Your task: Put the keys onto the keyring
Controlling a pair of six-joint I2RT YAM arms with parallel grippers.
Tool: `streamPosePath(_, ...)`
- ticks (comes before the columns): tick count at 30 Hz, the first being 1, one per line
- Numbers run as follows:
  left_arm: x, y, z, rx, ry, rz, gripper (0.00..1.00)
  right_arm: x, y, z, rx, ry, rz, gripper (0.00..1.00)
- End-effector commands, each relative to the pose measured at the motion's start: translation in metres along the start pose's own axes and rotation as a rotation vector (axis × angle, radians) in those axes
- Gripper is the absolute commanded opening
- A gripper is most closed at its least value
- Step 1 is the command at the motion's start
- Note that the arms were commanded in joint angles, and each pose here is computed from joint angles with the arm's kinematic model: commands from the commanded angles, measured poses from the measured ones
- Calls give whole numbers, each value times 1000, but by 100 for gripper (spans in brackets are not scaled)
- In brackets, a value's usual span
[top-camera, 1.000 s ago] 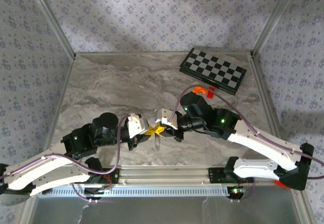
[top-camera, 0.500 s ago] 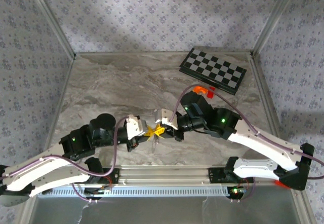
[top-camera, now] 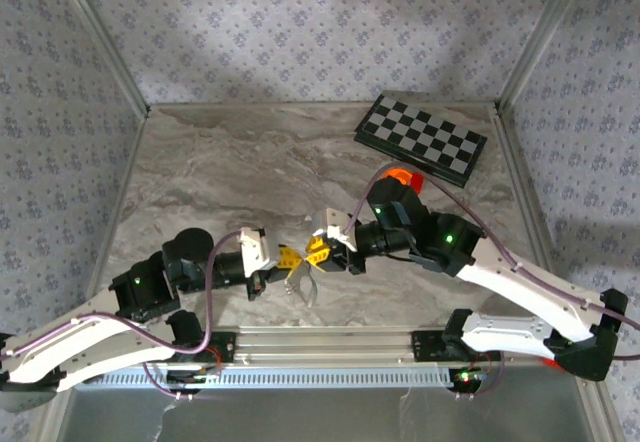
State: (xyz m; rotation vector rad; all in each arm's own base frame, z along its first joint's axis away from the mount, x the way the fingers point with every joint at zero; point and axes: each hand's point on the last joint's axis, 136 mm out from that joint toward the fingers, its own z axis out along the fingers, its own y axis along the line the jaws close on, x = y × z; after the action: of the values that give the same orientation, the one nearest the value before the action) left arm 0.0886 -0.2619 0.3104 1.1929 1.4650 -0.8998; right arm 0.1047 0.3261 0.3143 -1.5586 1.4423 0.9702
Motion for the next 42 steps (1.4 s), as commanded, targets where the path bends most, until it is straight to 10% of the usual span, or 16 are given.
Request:
streamPosePath(1,-18,-4,-3,23,-72,7,0,-9,5,-4,-30,-48,9,23)
streamPosePath(14,-14,1,-1,-6,-71,-5,0,-5,4,-2,-39,-40,22,0)
streamPosePath(21,12,25,9,-135,77,-11,15,7,-5,3,10,68,25,0)
streamPosePath(37,-3,8,3,-46,-8,-9,0,5,6,6,-30,114,-15,1)
streamPosePath(42,-15,1,-4,-13,-75,-10,0,0,4,3,-19,44,19,21)
